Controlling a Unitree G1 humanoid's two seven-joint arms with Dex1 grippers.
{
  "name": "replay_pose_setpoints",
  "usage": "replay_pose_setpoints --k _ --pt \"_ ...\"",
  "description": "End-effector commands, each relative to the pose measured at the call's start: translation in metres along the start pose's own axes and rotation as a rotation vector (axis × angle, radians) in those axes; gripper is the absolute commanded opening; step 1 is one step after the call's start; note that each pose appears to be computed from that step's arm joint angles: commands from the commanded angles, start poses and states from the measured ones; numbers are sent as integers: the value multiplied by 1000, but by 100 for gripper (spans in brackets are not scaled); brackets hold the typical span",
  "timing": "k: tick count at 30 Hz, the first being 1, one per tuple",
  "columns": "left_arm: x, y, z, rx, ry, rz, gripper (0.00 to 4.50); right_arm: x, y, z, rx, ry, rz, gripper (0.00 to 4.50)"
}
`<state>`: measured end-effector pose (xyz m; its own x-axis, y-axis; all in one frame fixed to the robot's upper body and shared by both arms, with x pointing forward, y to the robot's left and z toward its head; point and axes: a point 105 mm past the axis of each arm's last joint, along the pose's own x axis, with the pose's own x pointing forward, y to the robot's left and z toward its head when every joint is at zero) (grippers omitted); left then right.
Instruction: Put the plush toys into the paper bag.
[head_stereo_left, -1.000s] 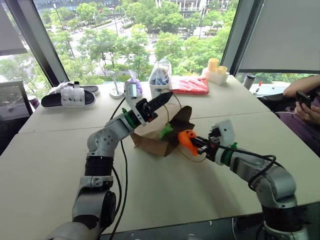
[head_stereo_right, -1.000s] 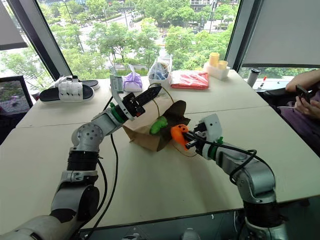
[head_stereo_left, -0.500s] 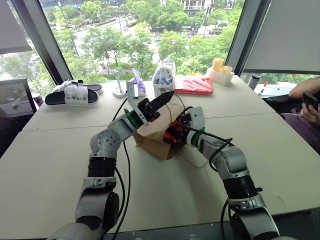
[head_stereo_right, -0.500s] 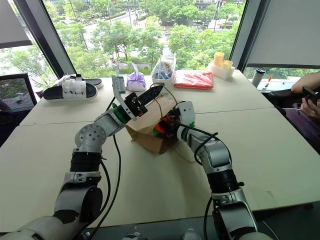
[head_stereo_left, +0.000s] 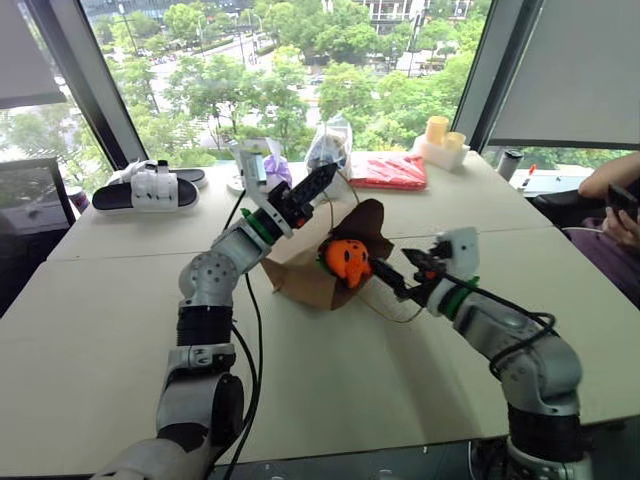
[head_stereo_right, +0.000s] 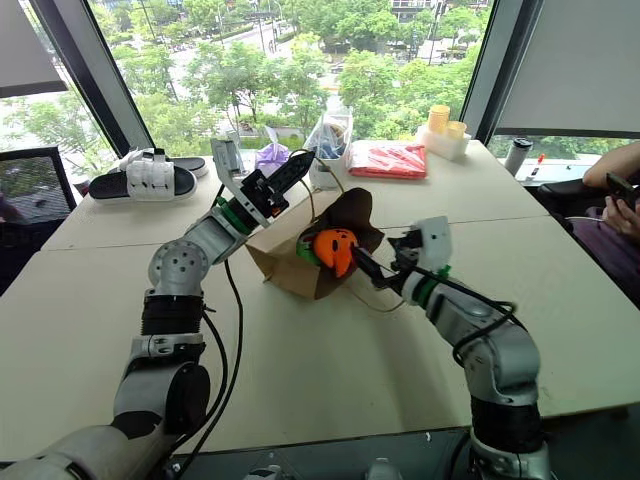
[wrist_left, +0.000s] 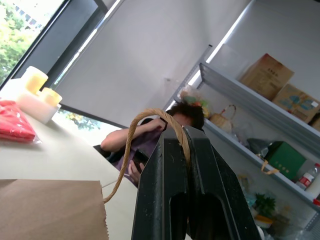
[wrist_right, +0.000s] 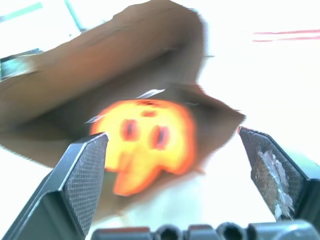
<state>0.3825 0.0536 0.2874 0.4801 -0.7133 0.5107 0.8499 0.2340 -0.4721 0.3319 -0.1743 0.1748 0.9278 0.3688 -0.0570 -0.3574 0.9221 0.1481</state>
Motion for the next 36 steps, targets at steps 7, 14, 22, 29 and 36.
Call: replay_pose_setpoints --k 7,14,22,29,36 --pt "3 -8 15 15 -47 -58 0 -15 -27 -45 200 63 -137 448" --pt "0 -7 13 14 -45 -51 0 -13 -10 -65 470 38 -100 424" --pt "-2 -4 13 20 -38 -39 0 -15 8 -58 533 -9 -42 67" --pt "-7 -5 18 122 26 -33 0 -26 32 4 464 -196 160 6" --pt "-13 -15 41 135 53 -34 0 -47 59 93 375 -391 446 6"
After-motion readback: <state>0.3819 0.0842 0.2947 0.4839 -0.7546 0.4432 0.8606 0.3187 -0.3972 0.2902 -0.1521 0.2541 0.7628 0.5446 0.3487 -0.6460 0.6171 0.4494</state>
